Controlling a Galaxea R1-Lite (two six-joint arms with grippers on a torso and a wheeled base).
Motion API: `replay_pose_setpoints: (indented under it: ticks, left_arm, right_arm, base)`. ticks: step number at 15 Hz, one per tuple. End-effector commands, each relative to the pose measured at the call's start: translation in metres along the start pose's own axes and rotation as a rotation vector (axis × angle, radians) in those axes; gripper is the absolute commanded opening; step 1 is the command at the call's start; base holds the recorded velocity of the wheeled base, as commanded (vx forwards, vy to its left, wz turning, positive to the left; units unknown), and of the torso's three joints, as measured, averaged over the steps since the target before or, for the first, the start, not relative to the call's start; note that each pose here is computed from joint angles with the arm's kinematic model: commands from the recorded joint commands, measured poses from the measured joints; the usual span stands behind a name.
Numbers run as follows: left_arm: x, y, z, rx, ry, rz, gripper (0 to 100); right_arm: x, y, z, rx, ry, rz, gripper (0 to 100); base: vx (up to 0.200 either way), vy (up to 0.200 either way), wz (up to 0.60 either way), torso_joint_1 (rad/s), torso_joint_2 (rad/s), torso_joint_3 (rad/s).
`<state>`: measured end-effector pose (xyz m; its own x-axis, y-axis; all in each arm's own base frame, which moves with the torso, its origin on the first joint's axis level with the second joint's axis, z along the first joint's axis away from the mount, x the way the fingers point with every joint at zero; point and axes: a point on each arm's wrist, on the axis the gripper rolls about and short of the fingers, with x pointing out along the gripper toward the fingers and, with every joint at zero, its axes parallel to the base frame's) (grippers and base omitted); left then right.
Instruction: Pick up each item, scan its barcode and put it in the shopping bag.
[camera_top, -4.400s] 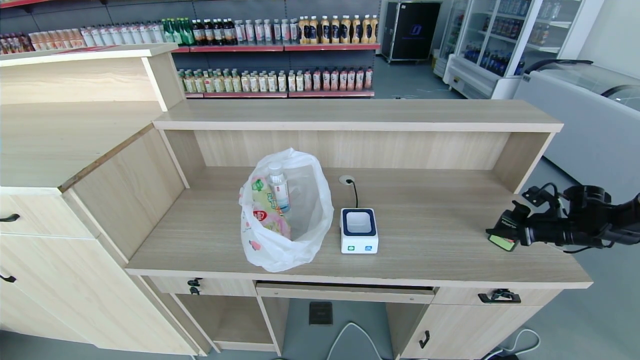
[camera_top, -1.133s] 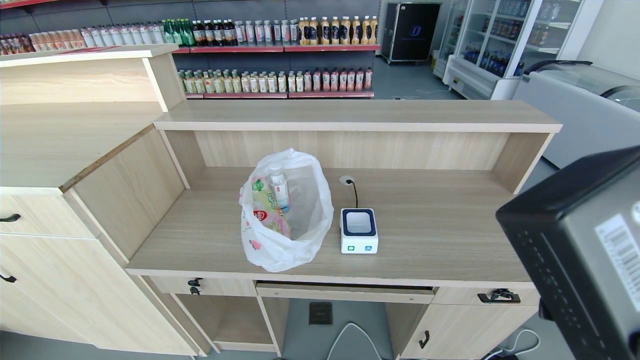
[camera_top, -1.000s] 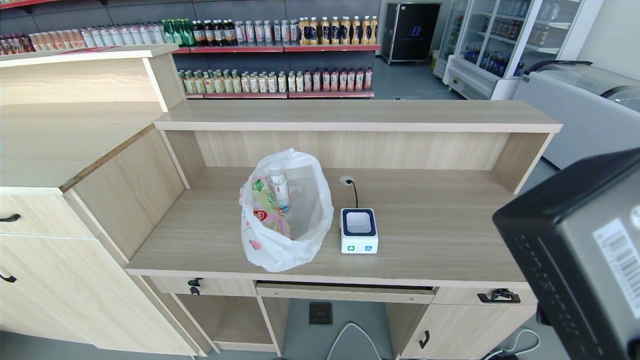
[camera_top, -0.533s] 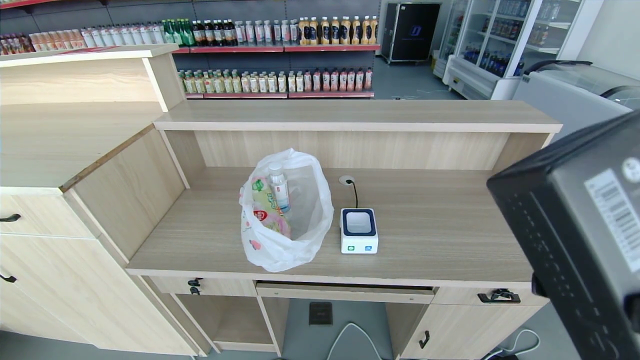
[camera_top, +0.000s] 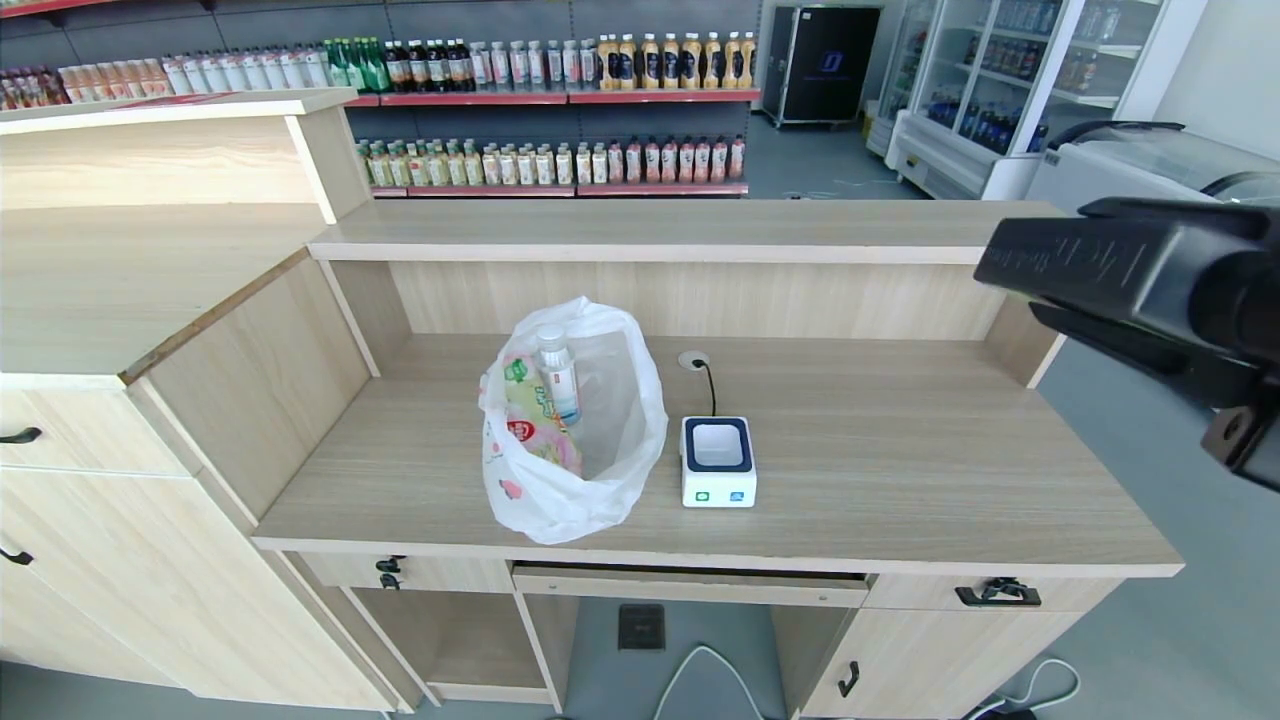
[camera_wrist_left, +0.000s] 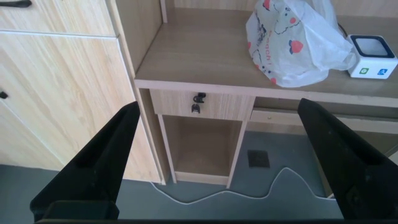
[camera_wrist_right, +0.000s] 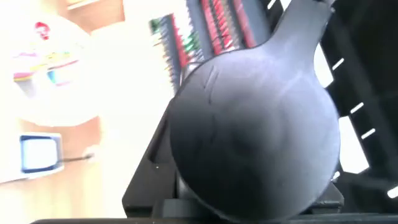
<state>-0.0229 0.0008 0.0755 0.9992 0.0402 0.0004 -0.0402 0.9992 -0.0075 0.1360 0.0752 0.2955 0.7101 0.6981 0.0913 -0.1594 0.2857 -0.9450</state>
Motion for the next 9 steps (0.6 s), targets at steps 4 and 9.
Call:
replay_pose_setpoints:
  ticks: [4,9]
  left_arm:
    - [0.000,0.000,0.000,0.000,0.000,0.000,100]
    - [0.000,0.000,0.000,0.000,0.000,0.000,100]
  right_arm:
    - [-0.043,-0.030,-0.082,0.743,0.666,0.073,0]
    - [-0.049,-0.031,-0.108,1.055,0.798,-0.037,0]
  base:
    - [0.000,0.000,0.00,0.000,0.00,0.000]
    - [0.000,0.000,0.00,0.000,0.00,0.000]
